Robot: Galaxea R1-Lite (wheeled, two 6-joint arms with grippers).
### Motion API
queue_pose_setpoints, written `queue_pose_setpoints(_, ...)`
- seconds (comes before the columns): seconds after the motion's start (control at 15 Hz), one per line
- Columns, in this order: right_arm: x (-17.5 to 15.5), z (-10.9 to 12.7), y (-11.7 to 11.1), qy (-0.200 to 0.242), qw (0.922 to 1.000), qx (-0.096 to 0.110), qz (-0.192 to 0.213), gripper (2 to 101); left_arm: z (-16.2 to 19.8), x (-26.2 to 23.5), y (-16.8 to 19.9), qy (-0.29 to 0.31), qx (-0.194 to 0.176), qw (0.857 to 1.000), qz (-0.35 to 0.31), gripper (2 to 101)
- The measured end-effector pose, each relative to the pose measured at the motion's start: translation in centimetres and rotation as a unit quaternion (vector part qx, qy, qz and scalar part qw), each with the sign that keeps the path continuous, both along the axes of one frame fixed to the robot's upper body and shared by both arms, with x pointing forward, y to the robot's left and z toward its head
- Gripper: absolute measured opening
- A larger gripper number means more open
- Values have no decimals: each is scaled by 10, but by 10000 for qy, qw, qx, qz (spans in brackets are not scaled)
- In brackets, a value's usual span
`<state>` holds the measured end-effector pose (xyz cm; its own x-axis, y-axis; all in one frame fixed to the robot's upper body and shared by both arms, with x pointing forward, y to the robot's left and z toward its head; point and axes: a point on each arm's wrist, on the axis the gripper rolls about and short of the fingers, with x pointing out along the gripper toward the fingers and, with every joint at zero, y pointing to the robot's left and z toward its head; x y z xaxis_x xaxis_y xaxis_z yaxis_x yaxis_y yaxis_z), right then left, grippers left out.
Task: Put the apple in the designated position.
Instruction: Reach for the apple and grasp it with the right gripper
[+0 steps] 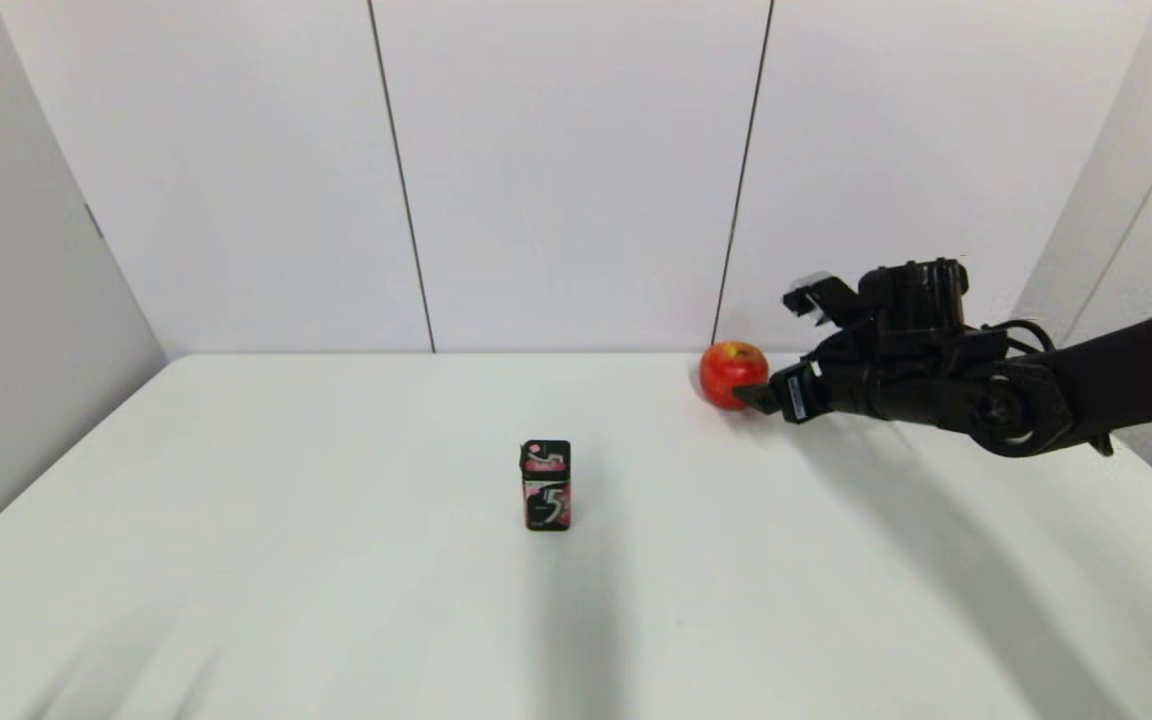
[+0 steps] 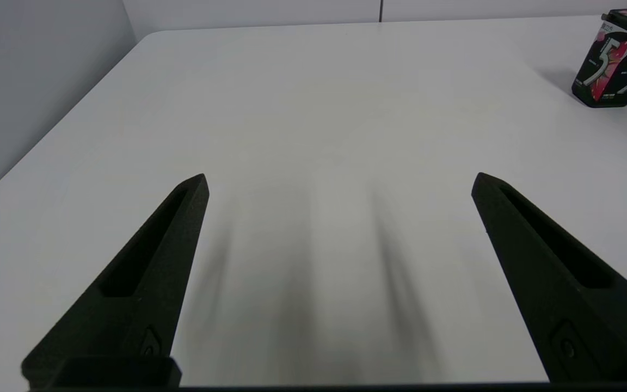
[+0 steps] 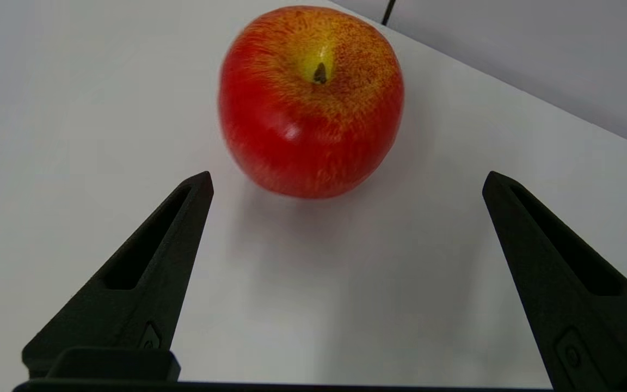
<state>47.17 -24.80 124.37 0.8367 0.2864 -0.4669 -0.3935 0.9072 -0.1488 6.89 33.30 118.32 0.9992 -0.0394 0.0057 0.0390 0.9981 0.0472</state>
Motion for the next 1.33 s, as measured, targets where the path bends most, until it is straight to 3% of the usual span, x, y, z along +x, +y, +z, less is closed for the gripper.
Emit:
queue_pose_setpoints(0.4, 17, -14, 8, 162, 9995, 154, 204, 980, 0, 0, 0, 0, 0, 10000, -2, 979)
queue_pose_setpoints(1.13, 46, -23, 31, -15, 9989, 298, 363, 980, 0, 0, 0, 0, 0, 10000, 0, 979)
queue_pose_setpoints(1.2, 48, -25, 32, -27, 9989, 300, 362, 964, 0, 0, 0, 0, 2, 10000, -2, 979)
queue_pose_setpoints(1.33, 51, -28, 33, -20, 9989, 297, 355, 773, 0, 0, 0, 0, 2, 10000, 0, 979)
